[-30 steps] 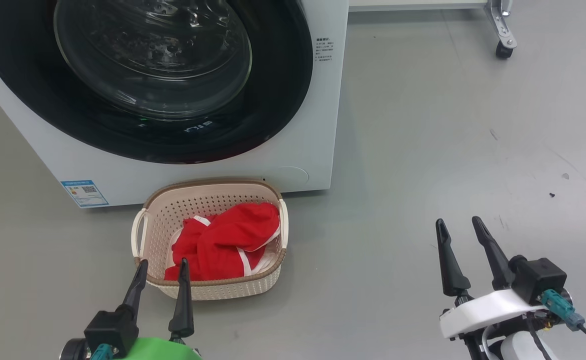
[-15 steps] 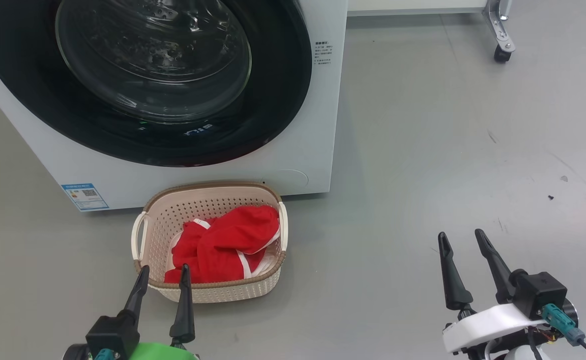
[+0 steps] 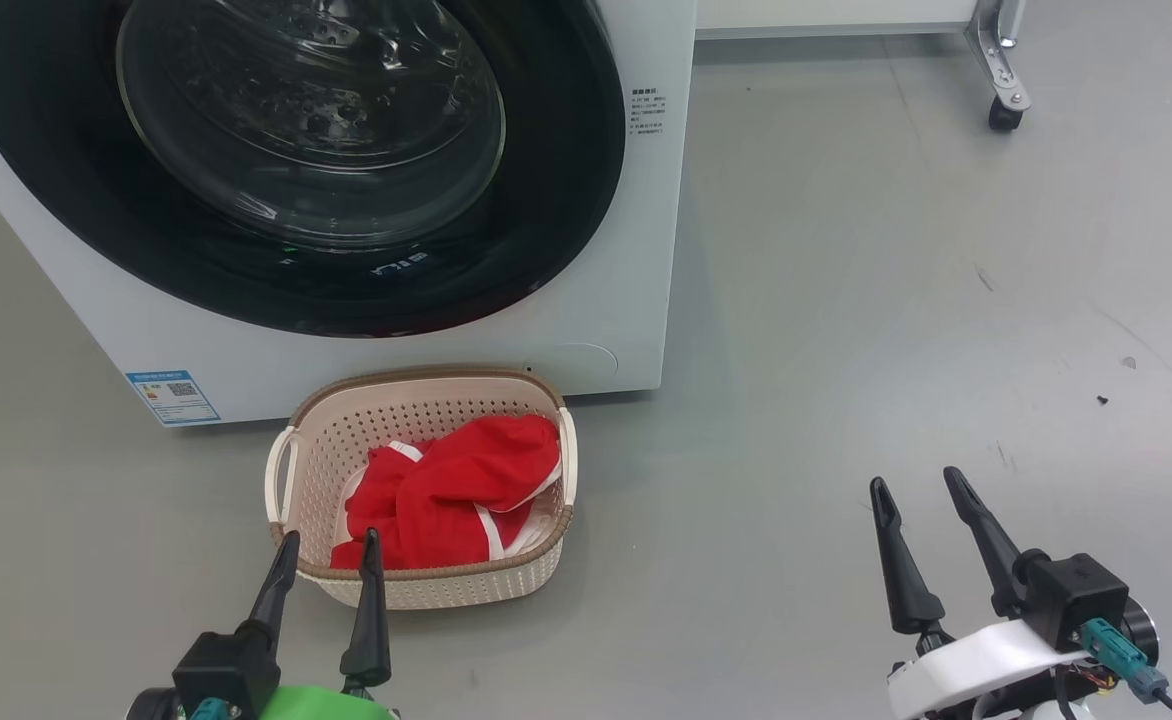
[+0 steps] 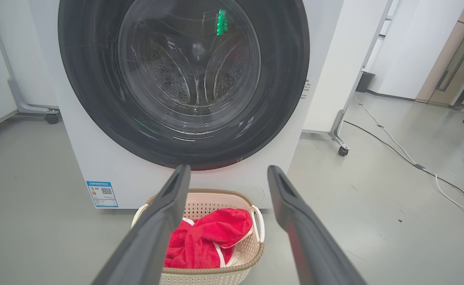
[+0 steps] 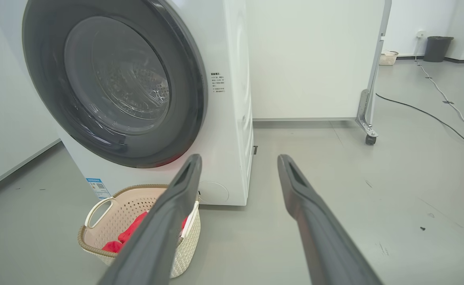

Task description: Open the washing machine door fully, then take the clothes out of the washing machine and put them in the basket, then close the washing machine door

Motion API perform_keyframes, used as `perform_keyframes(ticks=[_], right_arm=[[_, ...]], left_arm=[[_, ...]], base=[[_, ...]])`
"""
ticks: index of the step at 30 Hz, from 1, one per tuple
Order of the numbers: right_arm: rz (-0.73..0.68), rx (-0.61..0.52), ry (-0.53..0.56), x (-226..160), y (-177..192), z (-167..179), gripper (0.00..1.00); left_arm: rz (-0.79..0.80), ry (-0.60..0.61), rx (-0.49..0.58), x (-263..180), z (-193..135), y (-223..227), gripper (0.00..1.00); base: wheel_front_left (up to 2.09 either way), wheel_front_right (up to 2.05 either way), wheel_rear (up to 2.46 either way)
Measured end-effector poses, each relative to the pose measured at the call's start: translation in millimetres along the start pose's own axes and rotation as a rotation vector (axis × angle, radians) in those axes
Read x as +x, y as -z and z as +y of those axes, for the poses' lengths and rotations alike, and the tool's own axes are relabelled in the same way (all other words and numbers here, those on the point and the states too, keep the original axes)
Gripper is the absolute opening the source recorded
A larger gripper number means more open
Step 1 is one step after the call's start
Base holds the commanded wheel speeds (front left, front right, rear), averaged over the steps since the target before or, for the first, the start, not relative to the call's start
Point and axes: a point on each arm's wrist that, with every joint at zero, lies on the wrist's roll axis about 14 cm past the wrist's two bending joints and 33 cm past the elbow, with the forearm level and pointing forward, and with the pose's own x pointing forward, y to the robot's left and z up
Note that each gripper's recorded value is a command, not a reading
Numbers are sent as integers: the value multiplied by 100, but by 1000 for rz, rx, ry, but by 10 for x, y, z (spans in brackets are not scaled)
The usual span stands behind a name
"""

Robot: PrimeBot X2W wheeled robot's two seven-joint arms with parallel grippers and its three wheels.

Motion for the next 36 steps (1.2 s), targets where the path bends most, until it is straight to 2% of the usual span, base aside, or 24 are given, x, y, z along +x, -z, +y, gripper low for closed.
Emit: perform_keyframes(ticks=[27,28,36], right_arm=[[5,6,3,-62,19,11,100],[5,6,3,-63,21,11,0],[80,37,28,-167,270,3,0]], left_arm=[[-5,3,0,-13,-12,-14,100],[-5,3,0,-13,-12,-15,0],[64,-18,1,-85,50,194,0]], base=[[0,0,0],[0,0,0],[0,0,0]])
